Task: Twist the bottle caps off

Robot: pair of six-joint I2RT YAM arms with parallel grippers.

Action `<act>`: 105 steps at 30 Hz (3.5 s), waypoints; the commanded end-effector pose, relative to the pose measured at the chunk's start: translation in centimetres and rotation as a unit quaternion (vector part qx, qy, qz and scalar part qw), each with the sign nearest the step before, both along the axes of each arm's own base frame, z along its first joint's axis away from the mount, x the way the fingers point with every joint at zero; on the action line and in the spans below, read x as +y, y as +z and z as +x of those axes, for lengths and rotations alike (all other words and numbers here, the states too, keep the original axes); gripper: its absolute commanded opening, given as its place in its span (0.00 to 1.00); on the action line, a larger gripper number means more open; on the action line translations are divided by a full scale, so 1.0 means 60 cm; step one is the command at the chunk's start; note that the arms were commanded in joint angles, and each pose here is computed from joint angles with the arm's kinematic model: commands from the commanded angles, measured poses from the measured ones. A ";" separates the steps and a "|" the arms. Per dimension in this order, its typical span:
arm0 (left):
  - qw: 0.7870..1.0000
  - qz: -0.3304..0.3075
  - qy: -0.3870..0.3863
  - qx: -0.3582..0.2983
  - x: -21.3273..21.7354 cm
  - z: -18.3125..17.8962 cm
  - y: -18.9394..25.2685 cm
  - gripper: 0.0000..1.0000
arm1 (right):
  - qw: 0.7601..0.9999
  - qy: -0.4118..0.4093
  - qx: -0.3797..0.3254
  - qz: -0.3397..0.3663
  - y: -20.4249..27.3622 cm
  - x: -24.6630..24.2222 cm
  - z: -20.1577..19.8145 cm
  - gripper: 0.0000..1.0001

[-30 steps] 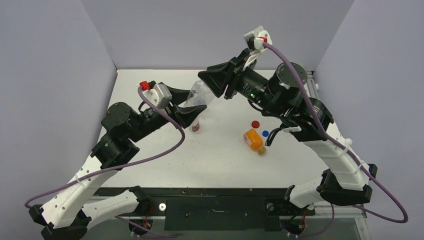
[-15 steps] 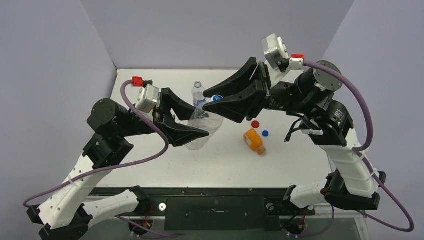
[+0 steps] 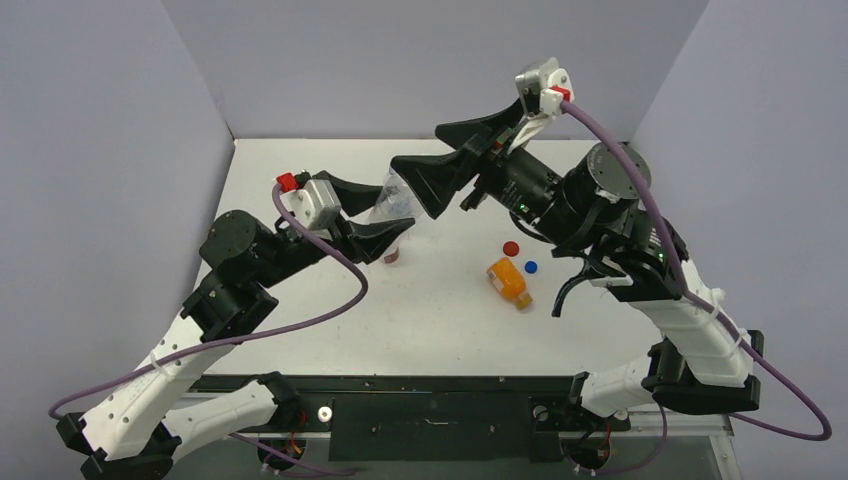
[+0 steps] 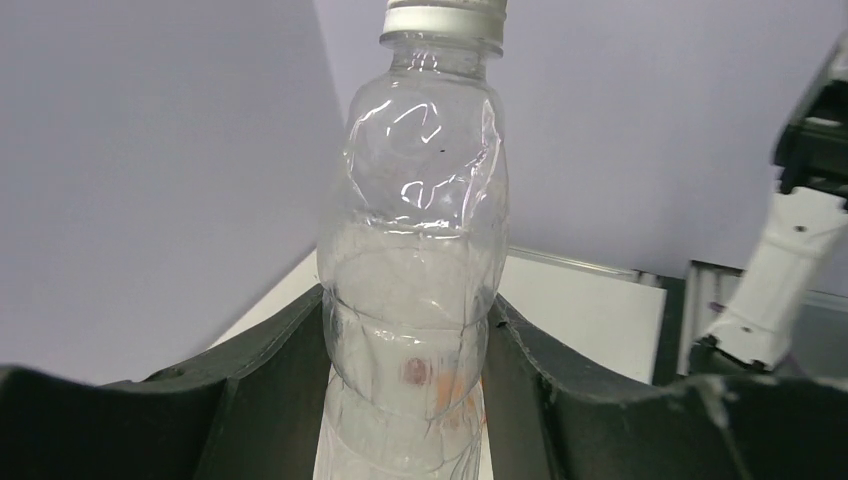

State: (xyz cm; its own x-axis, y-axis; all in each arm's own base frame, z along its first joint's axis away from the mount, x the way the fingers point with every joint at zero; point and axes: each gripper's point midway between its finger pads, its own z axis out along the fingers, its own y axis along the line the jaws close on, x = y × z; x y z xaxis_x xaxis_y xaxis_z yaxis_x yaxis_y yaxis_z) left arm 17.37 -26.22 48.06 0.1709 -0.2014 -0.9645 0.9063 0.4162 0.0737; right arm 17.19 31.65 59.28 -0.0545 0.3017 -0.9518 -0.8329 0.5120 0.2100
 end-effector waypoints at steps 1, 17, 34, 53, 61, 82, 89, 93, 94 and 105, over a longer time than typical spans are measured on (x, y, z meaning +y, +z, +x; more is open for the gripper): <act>0.989 -0.028 0.126 -0.073 0.048 0.055 0.048 0.11 | 0.995 -0.089 0.038 -0.014 -0.026 0.002 0.047 0.80; 0.987 -0.024 0.144 -0.067 0.051 0.067 0.039 0.10 | 0.993 -0.111 0.044 0.010 -0.013 0.009 0.065 0.55; 0.990 -0.021 0.125 -0.059 0.034 0.064 0.034 0.10 | 0.994 -0.096 0.042 0.020 -0.007 0.038 0.083 0.26; 0.983 -0.063 -0.166 0.055 -0.003 -0.112 0.114 0.06 | 0.949 0.291 -0.121 0.031 0.050 0.022 -0.133 0.00; 0.968 -0.047 -0.234 0.077 0.003 -0.159 0.119 0.02 | 0.861 0.463 -0.191 0.087 0.103 -0.024 -0.258 0.00; 0.998 -0.035 0.008 -0.044 0.021 -0.002 0.074 0.02 | 0.998 -0.045 -0.019 0.035 0.044 -0.024 0.013 0.77; 0.989 -0.036 0.110 -0.089 0.048 0.050 0.082 0.01 | 0.989 -0.146 0.024 0.001 0.011 -0.003 0.079 0.57; 0.985 -0.031 0.143 -0.087 0.054 0.069 0.079 0.01 | 0.989 -0.146 0.028 0.003 0.008 0.005 0.083 0.53; 0.985 -0.031 0.145 -0.086 0.055 0.070 0.081 0.00 | 0.989 -0.142 0.029 0.003 0.007 0.009 0.082 0.53; 0.985 -0.025 0.151 -0.082 0.054 0.074 0.070 0.00 | 0.992 -0.125 0.030 0.016 0.009 0.026 0.080 0.46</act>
State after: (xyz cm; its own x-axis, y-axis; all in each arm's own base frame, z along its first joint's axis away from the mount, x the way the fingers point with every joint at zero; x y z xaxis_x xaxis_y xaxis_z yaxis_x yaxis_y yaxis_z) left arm 22.12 -23.69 50.41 0.3305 -0.1261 -0.9353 0.7411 0.6483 0.1745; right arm 22.55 34.39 57.73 -0.0544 0.2789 -0.9588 -0.6625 0.7083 0.2436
